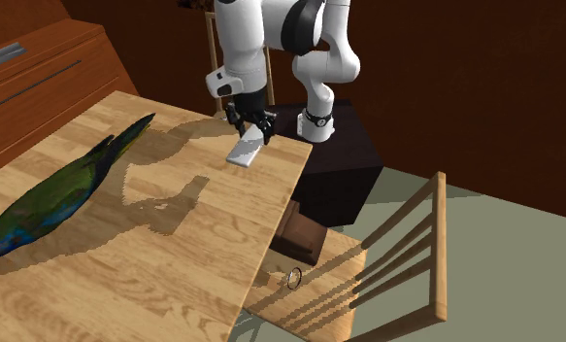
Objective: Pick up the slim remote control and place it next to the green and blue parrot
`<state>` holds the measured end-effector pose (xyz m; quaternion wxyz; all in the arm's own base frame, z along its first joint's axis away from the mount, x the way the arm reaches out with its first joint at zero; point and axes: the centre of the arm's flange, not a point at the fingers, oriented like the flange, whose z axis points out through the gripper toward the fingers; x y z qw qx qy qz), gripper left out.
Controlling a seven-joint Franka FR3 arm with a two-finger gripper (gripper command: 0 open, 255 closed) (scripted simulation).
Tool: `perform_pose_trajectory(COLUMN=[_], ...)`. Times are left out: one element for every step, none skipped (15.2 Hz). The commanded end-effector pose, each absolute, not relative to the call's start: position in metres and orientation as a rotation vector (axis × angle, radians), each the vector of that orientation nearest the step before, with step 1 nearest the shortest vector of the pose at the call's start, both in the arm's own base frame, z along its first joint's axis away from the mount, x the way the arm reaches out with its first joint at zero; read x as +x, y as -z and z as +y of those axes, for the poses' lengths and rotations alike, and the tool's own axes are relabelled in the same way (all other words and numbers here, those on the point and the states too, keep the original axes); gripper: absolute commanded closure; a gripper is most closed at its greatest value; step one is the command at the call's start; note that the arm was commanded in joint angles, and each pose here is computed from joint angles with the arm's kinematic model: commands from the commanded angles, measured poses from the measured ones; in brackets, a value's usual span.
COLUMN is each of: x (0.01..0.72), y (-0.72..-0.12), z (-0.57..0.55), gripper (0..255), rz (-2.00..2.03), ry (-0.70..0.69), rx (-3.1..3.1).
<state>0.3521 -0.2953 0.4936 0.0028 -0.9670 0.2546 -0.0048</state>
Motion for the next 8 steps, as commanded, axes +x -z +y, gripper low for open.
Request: perform_pose_trajectory(x=[0.344,0.335,0.327,0.319,0.310,0.302,0.294,0.286], y=[-0.497,-0.497,-0.497,-0.497,-0.497,-0.497,-0.497,-0.497], z=[-0.305,-0.316,-0.326,-0.336,-0.346,-0.357,-0.367,-0.377], gripper=[255,255,255,255,255,255,255,255], rz=[0.798,0.798,0.798,0.798,0.798,0.798,0.798,0.798], ry=[0.015,0.015,0.015,0.015,0.015,0.015,0.015,0.015], rx=[-3.033,-3.033,-3.033,-3.033,-3.033,-3.033,-3.033,-3.033])
